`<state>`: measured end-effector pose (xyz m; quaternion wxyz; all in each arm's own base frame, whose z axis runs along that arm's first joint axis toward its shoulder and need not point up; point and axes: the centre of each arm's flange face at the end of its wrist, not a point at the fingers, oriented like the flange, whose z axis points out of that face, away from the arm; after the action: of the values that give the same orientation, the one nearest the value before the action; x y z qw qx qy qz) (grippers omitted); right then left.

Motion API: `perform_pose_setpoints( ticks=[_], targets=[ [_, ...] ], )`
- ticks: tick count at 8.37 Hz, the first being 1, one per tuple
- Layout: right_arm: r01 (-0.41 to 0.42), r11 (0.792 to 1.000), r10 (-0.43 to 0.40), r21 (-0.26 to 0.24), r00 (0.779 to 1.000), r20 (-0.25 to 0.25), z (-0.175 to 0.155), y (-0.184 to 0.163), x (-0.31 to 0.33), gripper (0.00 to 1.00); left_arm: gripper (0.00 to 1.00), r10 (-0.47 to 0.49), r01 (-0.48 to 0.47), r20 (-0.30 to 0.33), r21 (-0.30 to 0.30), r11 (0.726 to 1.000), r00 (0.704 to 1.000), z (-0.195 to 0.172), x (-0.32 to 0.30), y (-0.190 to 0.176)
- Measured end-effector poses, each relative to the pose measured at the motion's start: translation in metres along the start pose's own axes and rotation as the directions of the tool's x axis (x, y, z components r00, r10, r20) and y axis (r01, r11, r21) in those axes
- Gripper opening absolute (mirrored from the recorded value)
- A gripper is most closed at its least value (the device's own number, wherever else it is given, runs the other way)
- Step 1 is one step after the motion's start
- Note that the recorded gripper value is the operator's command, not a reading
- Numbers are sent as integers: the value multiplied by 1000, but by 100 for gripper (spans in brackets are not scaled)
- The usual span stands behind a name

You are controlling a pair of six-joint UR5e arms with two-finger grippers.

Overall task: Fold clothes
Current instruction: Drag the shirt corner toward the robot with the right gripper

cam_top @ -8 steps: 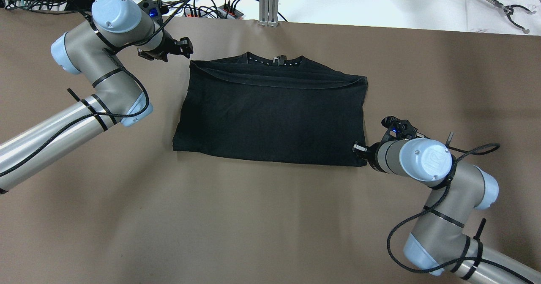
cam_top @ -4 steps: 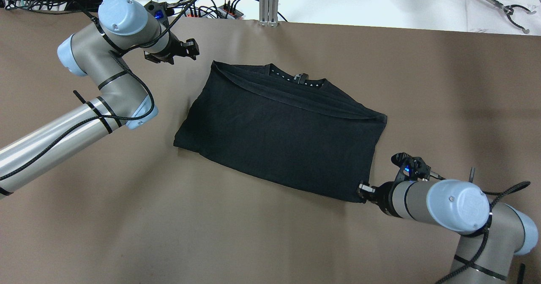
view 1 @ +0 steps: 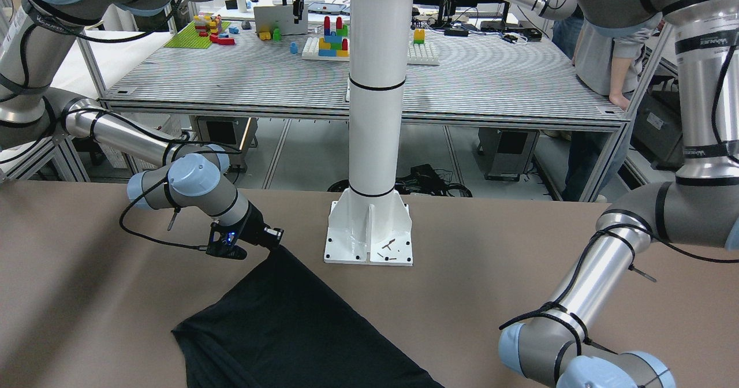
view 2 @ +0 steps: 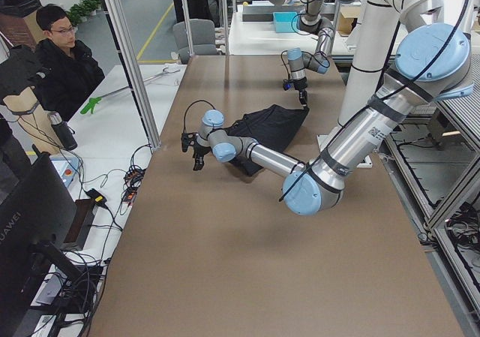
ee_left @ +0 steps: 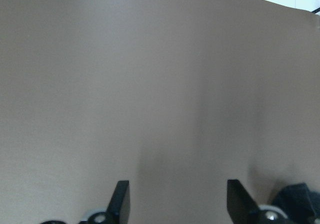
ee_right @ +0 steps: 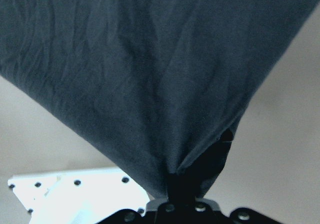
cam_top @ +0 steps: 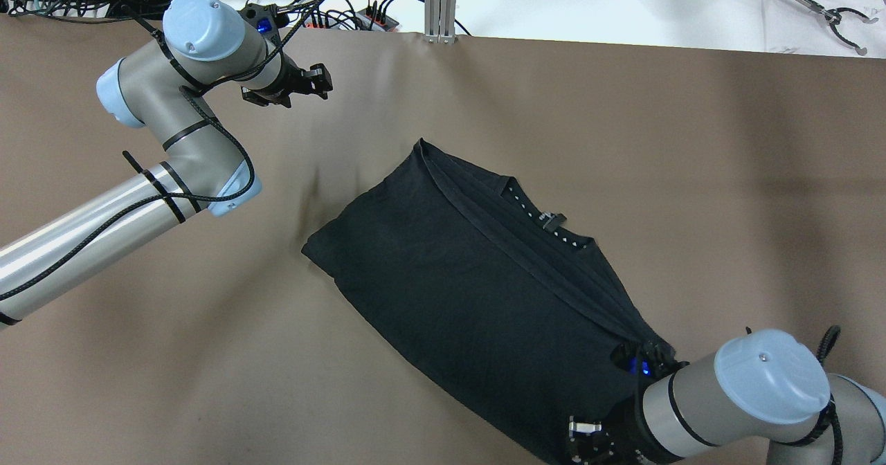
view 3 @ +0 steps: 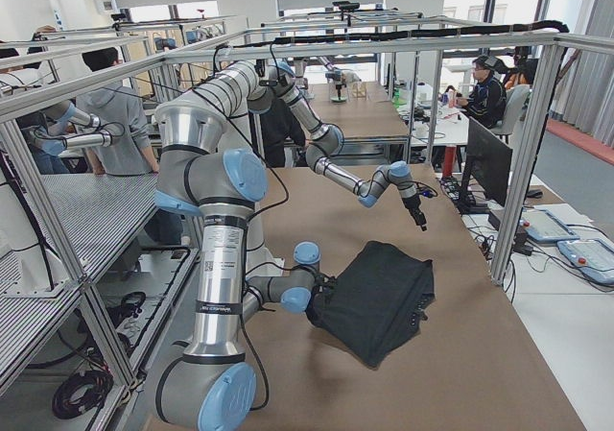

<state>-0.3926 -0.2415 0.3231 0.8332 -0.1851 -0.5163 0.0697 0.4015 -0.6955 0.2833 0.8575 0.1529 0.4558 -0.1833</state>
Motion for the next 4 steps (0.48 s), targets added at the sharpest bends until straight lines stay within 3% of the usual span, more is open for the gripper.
perform_pose_setpoints(
  ticks=[1, 2, 4],
  targets=[
    [21, 997, -22, -78, 1000, -4, 8, 18, -6, 95, 74, -2, 2, -13, -3, 1000, 1000, -4, 3, 8],
    [35, 992, -36, -118, 999, -5, 14, 29, -11, 95, 75, -11, 11, -25, -13, 1000, 1000, -5, 7, 21],
    [48, 990, -48, -135, 999, 4, 16, 34, -19, 95, 75, -45, 42, -62, -45, 998, 997, -12, 13, 66]
  ],
)
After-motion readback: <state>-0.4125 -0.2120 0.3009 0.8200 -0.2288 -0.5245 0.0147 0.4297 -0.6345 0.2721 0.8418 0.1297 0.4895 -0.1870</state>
